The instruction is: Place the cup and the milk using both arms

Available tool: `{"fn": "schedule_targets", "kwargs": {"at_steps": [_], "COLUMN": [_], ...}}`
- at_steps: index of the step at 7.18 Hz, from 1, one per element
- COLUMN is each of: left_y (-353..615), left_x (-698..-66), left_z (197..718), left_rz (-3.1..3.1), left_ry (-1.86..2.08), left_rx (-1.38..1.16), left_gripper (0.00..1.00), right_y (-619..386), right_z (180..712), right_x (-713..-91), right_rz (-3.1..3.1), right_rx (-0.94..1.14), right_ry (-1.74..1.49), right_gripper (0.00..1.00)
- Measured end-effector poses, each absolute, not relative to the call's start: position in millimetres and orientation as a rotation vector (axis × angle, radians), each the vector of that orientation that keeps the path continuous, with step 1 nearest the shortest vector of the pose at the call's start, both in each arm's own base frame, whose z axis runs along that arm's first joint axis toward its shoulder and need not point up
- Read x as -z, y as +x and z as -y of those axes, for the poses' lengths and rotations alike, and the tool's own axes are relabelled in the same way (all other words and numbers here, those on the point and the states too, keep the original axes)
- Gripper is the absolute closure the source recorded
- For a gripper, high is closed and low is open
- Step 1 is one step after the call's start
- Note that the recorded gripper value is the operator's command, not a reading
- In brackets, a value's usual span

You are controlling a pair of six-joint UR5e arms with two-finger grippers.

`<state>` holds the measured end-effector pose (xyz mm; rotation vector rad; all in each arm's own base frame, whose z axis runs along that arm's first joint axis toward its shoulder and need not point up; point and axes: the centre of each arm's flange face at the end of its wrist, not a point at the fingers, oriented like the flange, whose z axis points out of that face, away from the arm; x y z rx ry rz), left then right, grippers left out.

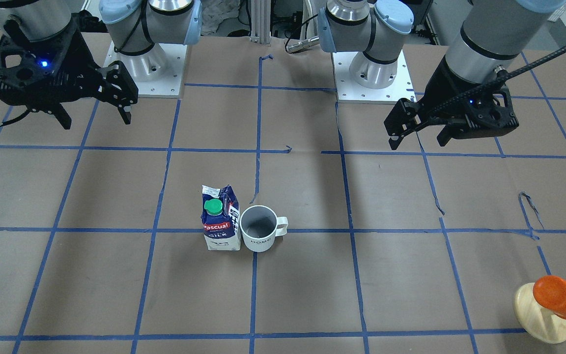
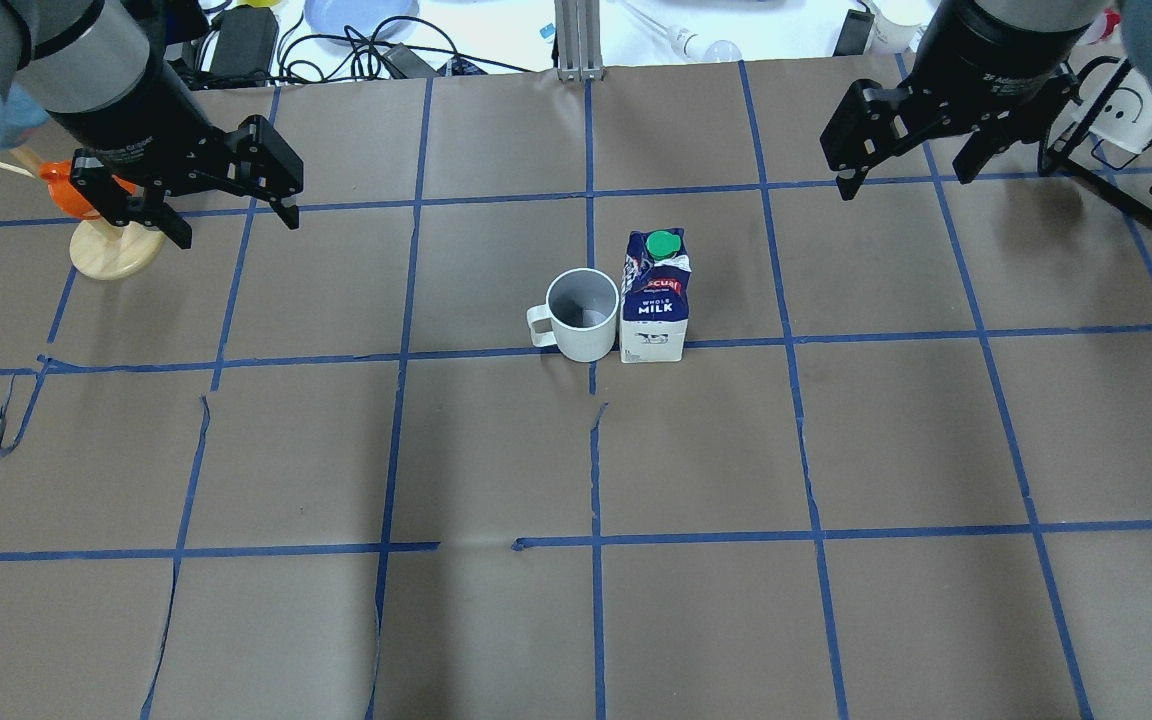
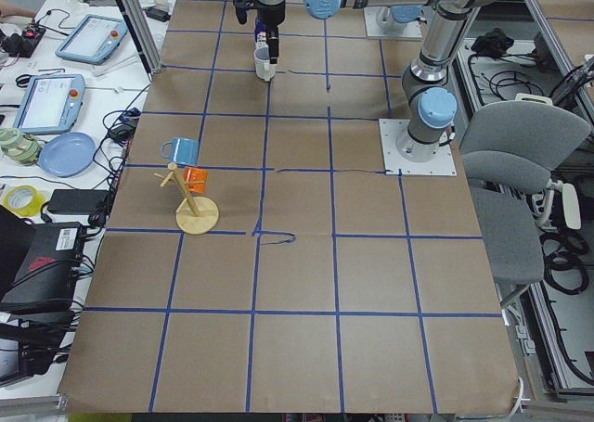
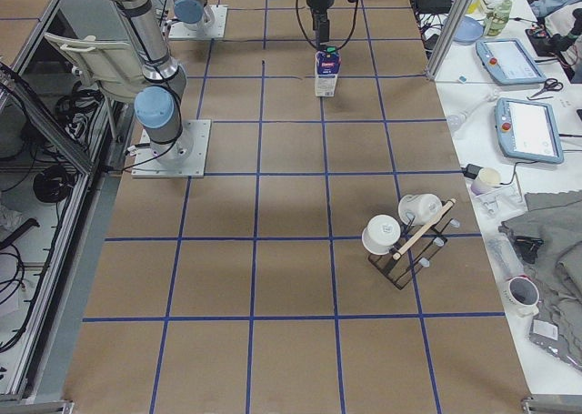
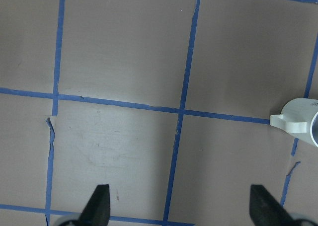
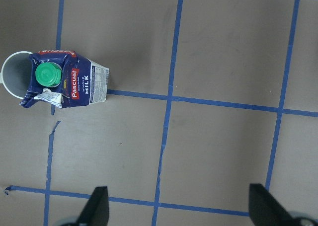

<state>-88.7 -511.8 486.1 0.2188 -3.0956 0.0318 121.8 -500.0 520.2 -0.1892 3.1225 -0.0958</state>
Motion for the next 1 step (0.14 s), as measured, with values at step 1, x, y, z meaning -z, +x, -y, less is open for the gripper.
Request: {"fn": "schedule_targets", "kwargs": {"at_steps": [1], "left_y": [-89.1], "left_x": [-484.7], "left_z": [509.4], "left_rz": [3.094], "left_ry": [0.22], "left_rx": [-0.026], "left_gripper": [0.0], "right_y": [121.6], "right_z": [499.8], "right_x": [-520.2], "right_rz": [-3.123], "right_rx": [0.094], "right_ry": [-0.188], "right_gripper": [0.0]}}
